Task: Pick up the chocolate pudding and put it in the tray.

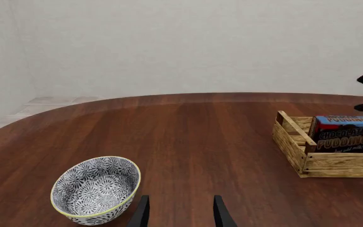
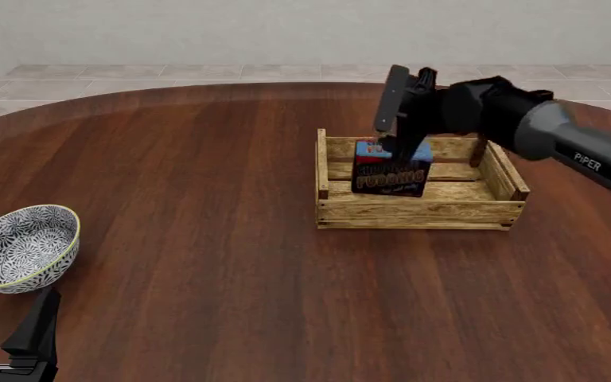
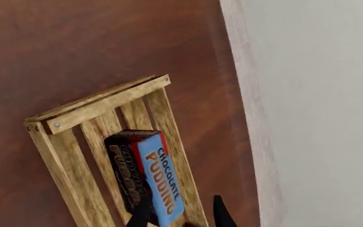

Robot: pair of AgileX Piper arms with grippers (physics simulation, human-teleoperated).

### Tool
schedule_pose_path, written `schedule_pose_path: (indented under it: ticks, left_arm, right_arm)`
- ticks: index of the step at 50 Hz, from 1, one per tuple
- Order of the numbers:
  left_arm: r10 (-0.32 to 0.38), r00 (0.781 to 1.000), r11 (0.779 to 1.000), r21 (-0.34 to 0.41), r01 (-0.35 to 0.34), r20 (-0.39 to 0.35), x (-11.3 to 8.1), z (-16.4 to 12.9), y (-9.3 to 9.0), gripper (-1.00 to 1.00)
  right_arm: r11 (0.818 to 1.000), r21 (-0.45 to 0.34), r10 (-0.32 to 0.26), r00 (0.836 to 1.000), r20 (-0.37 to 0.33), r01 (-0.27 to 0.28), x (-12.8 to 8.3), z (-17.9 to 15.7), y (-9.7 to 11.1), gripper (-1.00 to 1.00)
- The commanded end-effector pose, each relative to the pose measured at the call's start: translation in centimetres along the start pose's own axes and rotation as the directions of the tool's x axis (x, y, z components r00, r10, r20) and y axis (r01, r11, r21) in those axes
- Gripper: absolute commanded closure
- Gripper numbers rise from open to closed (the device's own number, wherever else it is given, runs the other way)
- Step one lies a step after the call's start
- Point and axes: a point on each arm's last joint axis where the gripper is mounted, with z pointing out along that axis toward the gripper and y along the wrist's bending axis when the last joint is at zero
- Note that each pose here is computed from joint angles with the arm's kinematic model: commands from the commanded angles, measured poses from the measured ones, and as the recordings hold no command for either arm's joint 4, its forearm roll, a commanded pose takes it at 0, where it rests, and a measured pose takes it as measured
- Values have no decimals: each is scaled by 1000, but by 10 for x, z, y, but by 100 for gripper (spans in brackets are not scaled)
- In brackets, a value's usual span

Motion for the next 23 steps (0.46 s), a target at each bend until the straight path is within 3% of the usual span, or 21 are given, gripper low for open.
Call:
schedule_pose_path:
  ticks: [1, 4, 6, 12, 14, 16, 18, 20, 23]
  left_arm:
    - [0, 1000, 1000, 0, 0, 0, 0, 0, 0, -100]
    - [0, 1000, 1000, 0, 0, 0, 0, 0, 0, -100]
    - [0, 1000, 1000, 0, 0, 0, 0, 0, 0, -100]
    - [0, 1000, 1000, 0, 0, 0, 0, 0, 0, -100]
    - [0, 1000, 1000, 0, 0, 0, 0, 0, 0, -100]
    - [0, 1000, 1000, 0, 0, 0, 0, 0, 0, -100]
    - [0, 1000, 1000, 0, 0, 0, 0, 0, 0, -100]
    - [0, 1000, 1000, 0, 0, 0, 0, 0, 0, -100]
    - [0, 1000, 1000, 0, 0, 0, 0, 0, 0, -100]
  right_arm:
    - [994, 106, -41, 997, 58, 35, -17, -85, -25, -100]
    - [985, 162, -73, 994, 85, 59, -23, -120, -32, -100]
    - [981, 188, -73, 989, 128, 48, -35, -149, -34, -100]
    - [960, 278, -85, 980, 182, 31, -39, -201, -38, -100]
    - [950, 308, -109, 979, 171, 51, -32, -206, -34, -100]
    - [953, 302, -106, 971, 212, 39, -38, -224, -23, -100]
    - [938, 345, -97, 971, 218, 16, -33, -234, -27, -100]
    - [931, 364, -122, 957, 264, 18, -37, -253, -14, -100]
    - [922, 387, -108, 942, 318, -25, -37, -275, -6, -100]
